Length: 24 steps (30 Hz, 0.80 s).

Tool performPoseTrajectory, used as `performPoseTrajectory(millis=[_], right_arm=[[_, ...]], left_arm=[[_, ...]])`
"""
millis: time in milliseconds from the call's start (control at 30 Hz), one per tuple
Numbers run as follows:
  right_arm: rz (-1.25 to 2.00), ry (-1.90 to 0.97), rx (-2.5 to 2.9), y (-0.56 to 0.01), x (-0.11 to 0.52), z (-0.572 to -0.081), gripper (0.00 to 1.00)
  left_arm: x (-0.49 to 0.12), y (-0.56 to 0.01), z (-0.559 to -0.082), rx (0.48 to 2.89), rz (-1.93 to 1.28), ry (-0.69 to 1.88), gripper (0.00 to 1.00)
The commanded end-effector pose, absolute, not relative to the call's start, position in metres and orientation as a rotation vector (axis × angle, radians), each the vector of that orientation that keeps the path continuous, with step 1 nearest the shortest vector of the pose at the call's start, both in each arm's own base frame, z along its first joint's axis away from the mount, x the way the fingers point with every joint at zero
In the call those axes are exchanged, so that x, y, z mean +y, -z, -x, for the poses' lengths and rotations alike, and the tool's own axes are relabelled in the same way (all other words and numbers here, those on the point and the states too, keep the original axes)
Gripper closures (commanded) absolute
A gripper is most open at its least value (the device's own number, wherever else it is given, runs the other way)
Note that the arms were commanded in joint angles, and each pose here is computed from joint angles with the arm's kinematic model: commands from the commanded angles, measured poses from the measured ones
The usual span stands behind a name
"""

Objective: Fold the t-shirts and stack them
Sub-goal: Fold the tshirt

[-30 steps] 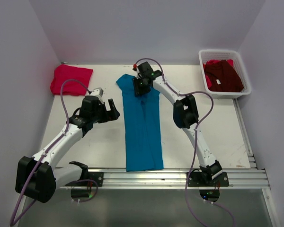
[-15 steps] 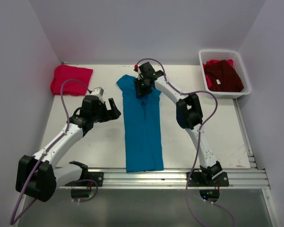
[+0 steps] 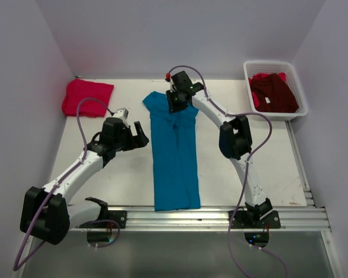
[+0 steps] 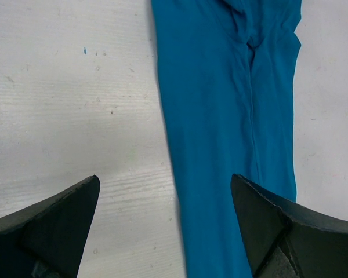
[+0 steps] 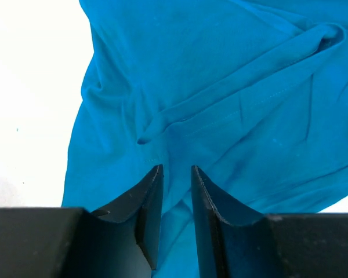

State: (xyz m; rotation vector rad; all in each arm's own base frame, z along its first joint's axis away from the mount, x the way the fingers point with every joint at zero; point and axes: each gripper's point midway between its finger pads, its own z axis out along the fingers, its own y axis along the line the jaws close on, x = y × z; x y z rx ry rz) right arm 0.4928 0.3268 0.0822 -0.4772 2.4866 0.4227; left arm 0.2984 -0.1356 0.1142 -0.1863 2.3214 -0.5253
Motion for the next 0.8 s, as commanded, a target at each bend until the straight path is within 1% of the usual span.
performPoseTrajectory(millis=[0,100,133,167,200,233,267,300,333,367,400,433,467,533,600,633,667,767], right_arm=[[0.479,-0.433,2.424,-0.118,0.327,-0.492,0.71],[0.471,-0.424,2.431,-0.129,0.321,-0.484,0.72],[0.462,-0.42,2.422,-0.134,0.319,-0.482,0.73],[0.456,-0.405,2.415,-0.146,0.309,-0.472,0.78],[0.436,-0.391,2.405,-0.153,0.304,-0.468,0.95],[0.411,-0.358,2.378,-0.161,0.297,-0.469,1.0],[0.401,-0.318,2.404,-0.153,0.284,-0.457,1.0],[0.366,-0.317,2.355,-0.182,0.275,-0.449,1.0],[0.328,-0.287,2.317,-0.195,0.266,-0.448,1.0],[0.32,-0.258,2.345,-0.185,0.255,-0.435,1.0],[0.289,-0.266,2.298,-0.211,0.246,-0.426,1.0],[0.276,-0.268,2.291,-0.214,0.242,-0.419,1.0],[0.27,-0.237,2.313,-0.204,0.233,-0.41,1.0],[0.254,-0.245,2.282,-0.222,0.222,-0.395,1.0],[0.248,-0.245,2.296,-0.216,0.214,-0.38,1.0],[0.241,-0.257,2.266,-0.228,0.21,-0.374,1.0],[0.245,-0.252,2.28,-0.223,0.206,-0.368,1.0],[0.24,-0.27,2.262,-0.231,0.2,-0.355,1.0]], left_arm=[[-0.142,-0.123,-0.307,2.267,0.183,0.557,0.02],[-0.151,-0.137,-0.325,2.196,0.157,0.594,0.04],[-0.163,-0.146,-0.337,2.162,0.119,0.65,0.12],[-0.17,-0.15,-0.342,2.15,0.092,0.683,0.22],[-0.179,-0.154,-0.357,2.124,0.076,0.716,0.6],[-0.189,-0.164,-0.367,2.079,0.052,0.77,0.9],[-0.195,-0.166,-0.375,2.071,0.048,0.791,1.0],[-0.204,-0.16,-0.389,2.084,0.047,0.816,1.0],[-0.214,-0.165,-0.396,2.06,0.018,0.872,1.0],[-0.219,-0.164,-0.403,2.055,0.015,0.894,1.0],[-0.227,-0.16,-0.417,2.053,0.03,0.923,1.0],[-0.232,-0.157,-0.422,2.058,0.028,0.947,1.0],[-0.235,-0.153,-0.427,2.067,0.036,0.956,1.0],[-0.241,-0.136,-0.441,2.098,0.068,0.964,1.0],[-0.245,-0.119,-0.45,2.133,0.106,0.973,1.0],[-0.246,-0.113,-0.452,2.145,0.119,0.976,1.0],[-0.247,-0.107,-0.454,2.153,0.135,0.982,1.0],[-0.25,-0.089,-0.46,2.187,0.177,0.982,1.0]])
